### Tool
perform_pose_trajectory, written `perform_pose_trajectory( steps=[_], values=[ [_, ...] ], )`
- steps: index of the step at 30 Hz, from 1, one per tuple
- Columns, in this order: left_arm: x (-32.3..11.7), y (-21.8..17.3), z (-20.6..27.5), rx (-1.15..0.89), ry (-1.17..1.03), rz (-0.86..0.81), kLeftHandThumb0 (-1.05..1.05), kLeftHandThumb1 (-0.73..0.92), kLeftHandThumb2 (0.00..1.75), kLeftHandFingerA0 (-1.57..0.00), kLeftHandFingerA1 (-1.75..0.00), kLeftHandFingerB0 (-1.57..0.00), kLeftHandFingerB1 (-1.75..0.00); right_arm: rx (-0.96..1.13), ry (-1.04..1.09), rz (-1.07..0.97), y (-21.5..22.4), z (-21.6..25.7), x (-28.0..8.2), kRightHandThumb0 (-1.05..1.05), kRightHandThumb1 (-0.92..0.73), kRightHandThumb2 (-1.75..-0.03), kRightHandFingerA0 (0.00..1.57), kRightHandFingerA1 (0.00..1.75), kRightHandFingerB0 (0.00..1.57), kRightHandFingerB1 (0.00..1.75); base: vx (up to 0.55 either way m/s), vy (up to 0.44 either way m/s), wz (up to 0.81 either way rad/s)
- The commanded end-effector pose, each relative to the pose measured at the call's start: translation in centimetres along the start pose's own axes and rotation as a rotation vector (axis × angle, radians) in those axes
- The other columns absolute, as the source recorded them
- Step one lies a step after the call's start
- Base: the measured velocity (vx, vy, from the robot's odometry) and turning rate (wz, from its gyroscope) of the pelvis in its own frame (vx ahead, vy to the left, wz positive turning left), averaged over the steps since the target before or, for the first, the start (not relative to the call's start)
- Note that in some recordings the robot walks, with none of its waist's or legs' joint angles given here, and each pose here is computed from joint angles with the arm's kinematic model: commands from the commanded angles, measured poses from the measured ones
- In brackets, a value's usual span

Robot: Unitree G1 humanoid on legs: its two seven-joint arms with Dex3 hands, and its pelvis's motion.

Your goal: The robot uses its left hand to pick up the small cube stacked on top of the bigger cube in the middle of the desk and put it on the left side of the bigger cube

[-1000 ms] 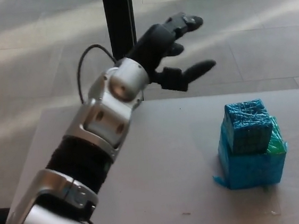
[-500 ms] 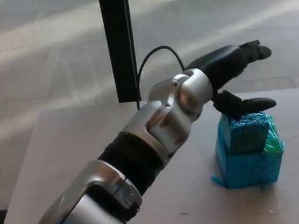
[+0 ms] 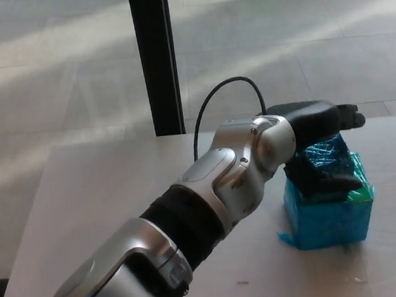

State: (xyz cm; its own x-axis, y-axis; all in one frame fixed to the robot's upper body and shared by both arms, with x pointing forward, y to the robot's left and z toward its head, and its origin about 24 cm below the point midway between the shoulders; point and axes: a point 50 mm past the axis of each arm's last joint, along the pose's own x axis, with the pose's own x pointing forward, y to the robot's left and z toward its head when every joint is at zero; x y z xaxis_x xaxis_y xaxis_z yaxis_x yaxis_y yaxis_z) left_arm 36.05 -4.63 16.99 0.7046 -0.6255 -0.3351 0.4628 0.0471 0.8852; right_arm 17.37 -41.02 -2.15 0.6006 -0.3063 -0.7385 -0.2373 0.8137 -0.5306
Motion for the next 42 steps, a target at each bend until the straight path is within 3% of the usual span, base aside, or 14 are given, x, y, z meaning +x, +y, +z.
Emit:
perform_pose_trajectory(
  steps=[1,6,8,9,11,13,14,15,17,26,27,34,38,42],
  values=[
    [-0.2,0.0,-0.6,0.155,0.127,-0.183,-1.05,0.57,1.1,0.0,-0.22,-0.08,-0.14,-0.024,-0.014,-0.03,-1.3,0.5,-0.3,-0.65,-0.31,-0.95,0.98,1.01,0.68,0.78,0.0,0.0,0.0],
    [0.1,-0.5,-0.2,0.279,0.208,-0.271,-0.8,0.44,0.99,-0.19,-0.64,0.0,-0.2,0.0,-0.013,-0.034,-1.4,0.7,-0.3,-0.56,-0.29,-0.98,0.95,1.01,0.7,0.79,0.0,0.0,0.0],
    [0.2,-1.3,-0.5,0.285,0.198,-0.246,-0.82,0.42,0.85,-0.29,-0.69,-0.05,-0.18,-0.037,-0.03,-0.049,-1.5,0.9,-0.3,-0.51,-0.3,-1.0,0.93,0.99,0.71,0.78,0.0,0.0,0.0],
    [0.2,-1.6,-0.6,0.27,0.189,-0.231,-0.67,0.47,0.55,-0.38,-0.75,-0.04,-0.33,-0.046,-0.037,-0.054,-1.4,0.9,-0.3,-0.54,-0.31,-0.98,0.92,0.99,0.73,0.77,0.0,0.0,0.0],
    [0.3,-2.3,-0.9,0.223,0.161,-0.185,-0.34,0.56,0.57,-0.54,-1.27,-0.16,-0.37,-0.06,-0.059,-0.062,-1.4,0.9,-0.4,-0.55,-0.31,-1.02,0.9,0.97,0.74,0.79,0.0,0.0,0.0],
    [0.4,-2.9,-1.0,0.178,0.13,-0.124,-0.25,0.68,0.63,-0.6,-1.32,-0.35,-0.38,-0.074,-0.066,-0.071,-1.5,1.0,-0.4,-0.58,-0.34,-0.97,0.89,0.98,0.76,0.76,0.0,0.0,0.0],
    [0.4,-3.1,-1.0,0.162,0.109,-0.072,-0.2,0.69,0.69,-0.62,-1.07,-0.54,-0.48,-0.074,-0.067,-0.071,-1.5,1.0,-0.4,-0.57,-0.35,-0.96,0.9,0.98,0.77,0.75,0.0,0.0,0.0],
    [0.4,-3.6,-1.0,0.178,0.059,-0.003,-0.24,0.66,0.63,-0.65,-1.06,-0.75,-0.74,-0.066,-0.079,-0.077,-1.5,1.1,-0.4,-0.53,-0.31,-1.03,0.93,0.99,0.75,0.8,0.0,0.0,0.0],
    [0.4,-3.9,-1.1,0.204,0.026,0.051,-0.25,0.71,0.66,-0.68,-1.42,-0.71,-1.06,-0.068,-0.088,-0.082,-1.6,1.4,-0.4,-0.49,-0.33,-1.04,0.91,0.98,0.74,0.79,0.0,0.0,0.0],
    [0.5,-4.3,-1.9,0.205,0.039,0.041,-0.29,0.73,0.67,-0.68,-1.09,-0.69,-0.73,-0.063,-0.108,-0.103,-1.7,1.6,-0.4,-0.37,-0.24,-1.11,0.97,1.0,0.79,0.8,0.0,0.0,0.0],
    [0.5,-4.3,-2.1,0.217,0.04,0.029,-0.29,0.68,0.67,-0.7,-1.34,-0.7,-0.92,-0.061,-0.108,-0.1,-1.6,1.5,-0.5,-0.34,-0.18,-1.17,0.99,1.01,0.84,0.74,0.0,0.0,0.0],
    [0.3,-4.2,-2.6,0.278,0.012,0.063,-0.31,0.69,0.68,-0.74,-1.24,-0.67,-0.78,-0.073,-0.112,-0.098,-1.7,1.5,-0.5,-0.31,-0.16,-1.22,0.96,1.0,0.87,0.72,0.0,0.0,0.0],
    [0.1,-3.9,-2.9,0.283,0.011,0.07,-0.26,0.65,0.67,-0.78,-1.31,-0.74,-0.89,-0.073,-0.11,-0.102,-1.7,1.5,-0.5,-0.36,-0.22,-1.1,0.96,0.99,0.84,0.79,0.0,0.0,0.0],
    [-0.2,-3.6,-3.4,0.278,0.004,0.117,-0.27,0.64,0.72,-0.8,-1.4,-0.79,-1.02,-0.074,-0.097,-0.084,-1.5,1.3,-0.4,-0.29,-0.16,-1.21,0.93,0.96,0.86,0.71,0.0,0.0,0.0]
  ],
)
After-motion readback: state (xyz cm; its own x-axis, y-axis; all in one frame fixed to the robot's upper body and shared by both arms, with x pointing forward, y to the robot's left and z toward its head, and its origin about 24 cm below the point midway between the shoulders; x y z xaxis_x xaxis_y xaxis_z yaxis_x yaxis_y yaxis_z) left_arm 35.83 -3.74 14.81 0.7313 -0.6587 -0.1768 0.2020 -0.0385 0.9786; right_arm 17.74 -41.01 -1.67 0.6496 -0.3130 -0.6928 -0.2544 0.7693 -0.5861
